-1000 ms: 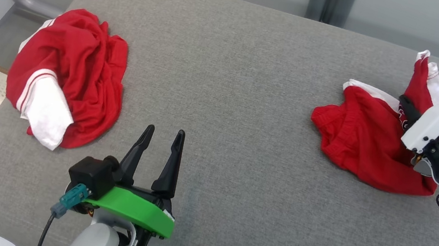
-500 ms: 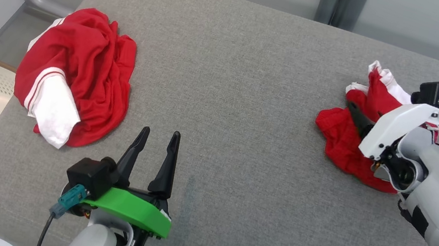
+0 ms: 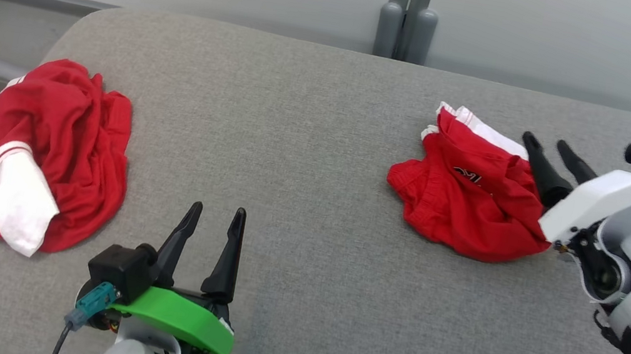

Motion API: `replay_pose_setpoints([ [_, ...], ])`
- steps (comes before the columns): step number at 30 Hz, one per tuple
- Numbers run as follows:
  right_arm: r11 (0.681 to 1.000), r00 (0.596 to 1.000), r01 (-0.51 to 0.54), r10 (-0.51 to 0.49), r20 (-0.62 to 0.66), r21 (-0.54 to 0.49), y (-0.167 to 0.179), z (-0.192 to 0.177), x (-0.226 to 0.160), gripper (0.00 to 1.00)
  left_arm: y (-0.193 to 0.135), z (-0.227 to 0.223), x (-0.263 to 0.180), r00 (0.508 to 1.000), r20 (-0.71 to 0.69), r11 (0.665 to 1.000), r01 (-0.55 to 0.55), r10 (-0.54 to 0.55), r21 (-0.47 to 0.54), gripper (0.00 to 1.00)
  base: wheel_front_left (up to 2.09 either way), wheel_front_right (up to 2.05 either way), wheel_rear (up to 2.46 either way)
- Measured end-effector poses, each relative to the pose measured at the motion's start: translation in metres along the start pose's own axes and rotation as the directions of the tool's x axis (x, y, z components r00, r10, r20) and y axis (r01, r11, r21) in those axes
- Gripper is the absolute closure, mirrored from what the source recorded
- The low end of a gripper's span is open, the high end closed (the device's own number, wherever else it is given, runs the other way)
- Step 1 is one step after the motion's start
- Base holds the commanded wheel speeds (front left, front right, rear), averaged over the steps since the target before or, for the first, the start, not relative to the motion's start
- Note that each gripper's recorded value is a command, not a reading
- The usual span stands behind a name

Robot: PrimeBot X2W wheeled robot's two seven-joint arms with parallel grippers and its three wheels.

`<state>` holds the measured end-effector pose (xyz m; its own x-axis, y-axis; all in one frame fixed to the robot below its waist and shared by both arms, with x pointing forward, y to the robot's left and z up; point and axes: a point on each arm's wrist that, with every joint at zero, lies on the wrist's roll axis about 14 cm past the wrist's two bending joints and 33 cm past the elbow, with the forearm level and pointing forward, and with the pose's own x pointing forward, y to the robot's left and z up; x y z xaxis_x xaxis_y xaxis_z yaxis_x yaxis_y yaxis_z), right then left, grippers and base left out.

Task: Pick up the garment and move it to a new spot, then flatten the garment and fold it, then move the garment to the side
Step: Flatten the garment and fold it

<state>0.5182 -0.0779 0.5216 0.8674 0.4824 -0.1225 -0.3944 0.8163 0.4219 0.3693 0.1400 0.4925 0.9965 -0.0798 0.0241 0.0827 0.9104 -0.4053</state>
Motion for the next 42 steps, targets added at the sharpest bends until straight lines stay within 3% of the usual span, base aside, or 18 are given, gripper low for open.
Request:
replay_pose_setpoints([
  [5, 0.987, 0.984, 0.157, -0.155, 0.088, -0.022, -0.059, 0.029, -0.034, 0.00, -0.016, -0.001, 0.005, 0.999, -0.001, 0.999, 0.049, -0.049, -0.005, 0.00, 0.00, 0.00, 0.00],
  [11, 0.957, 0.957, 0.283, -0.277, 0.088, -0.063, -0.104, 0.028, -0.045, 0.00, -0.015, -0.007, 0.008, 0.998, -0.020, 0.999, 0.052, -0.052, -0.001, 0.00, 0.00, 0.00, 0.00],
  [12, 0.953, 0.954, 0.293, -0.287, 0.083, -0.074, -0.109, 0.027, -0.043, 0.33, -0.014, -0.007, 0.009, 0.999, -0.020, 0.999, 0.049, -0.049, 0.000, 0.00, 0.00, 0.00, 0.00],
  [13, 0.951, 0.953, 0.300, -0.294, 0.078, -0.079, -0.111, 0.025, -0.041, 0.75, -0.013, -0.007, 0.010, 0.999, -0.018, 0.999, 0.046, -0.046, 0.001, 0.00, 0.00, 0.00, 0.00],
  [14, 0.949, 0.951, 0.307, -0.301, 0.071, -0.078, -0.114, 0.021, -0.038, 1.00, -0.011, -0.006, 0.011, 0.999, -0.018, 0.999, 0.041, -0.041, 0.002, 0.00, 0.00, 0.00, 0.00],
  [21, 0.951, 0.950, 0.309, -0.310, -0.046, -0.027, -0.114, -0.011, -0.006, 1.00, 0.008, -0.009, 0.012, 0.999, -0.028, 1.000, -0.016, 0.016, 0.011, 0.00, 0.00, 0.00, 0.00],
  [29, 0.961, 0.943, 0.267, -0.245, -0.226, 0.070, -0.094, -0.055, 0.029, 1.00, 0.028, -0.009, 0.010, 0.996, -0.031, 0.997, -0.079, 0.079, 0.019, 0.00, 0.00, 0.00, 0.00],
  [36, 0.969, 0.932, 0.166, -0.093, -0.351, 0.183, -0.045, -0.095, 0.035, 1.00, 0.038, -0.006, 0.004, 0.993, -0.026, 0.993, -0.119, 0.119, 0.023, 0.00, 0.00, 0.00, 0.00],
  [42, 0.962, 0.936, 0.066, 0.033, -0.351, 0.265, 0.004, -0.107, 0.025, 1.00, 0.027, -0.006, 0.005, 0.996, -0.024, 0.996, -0.084, 0.084, 0.014, 0.00, 0.00, 0.00, 0.00],
])
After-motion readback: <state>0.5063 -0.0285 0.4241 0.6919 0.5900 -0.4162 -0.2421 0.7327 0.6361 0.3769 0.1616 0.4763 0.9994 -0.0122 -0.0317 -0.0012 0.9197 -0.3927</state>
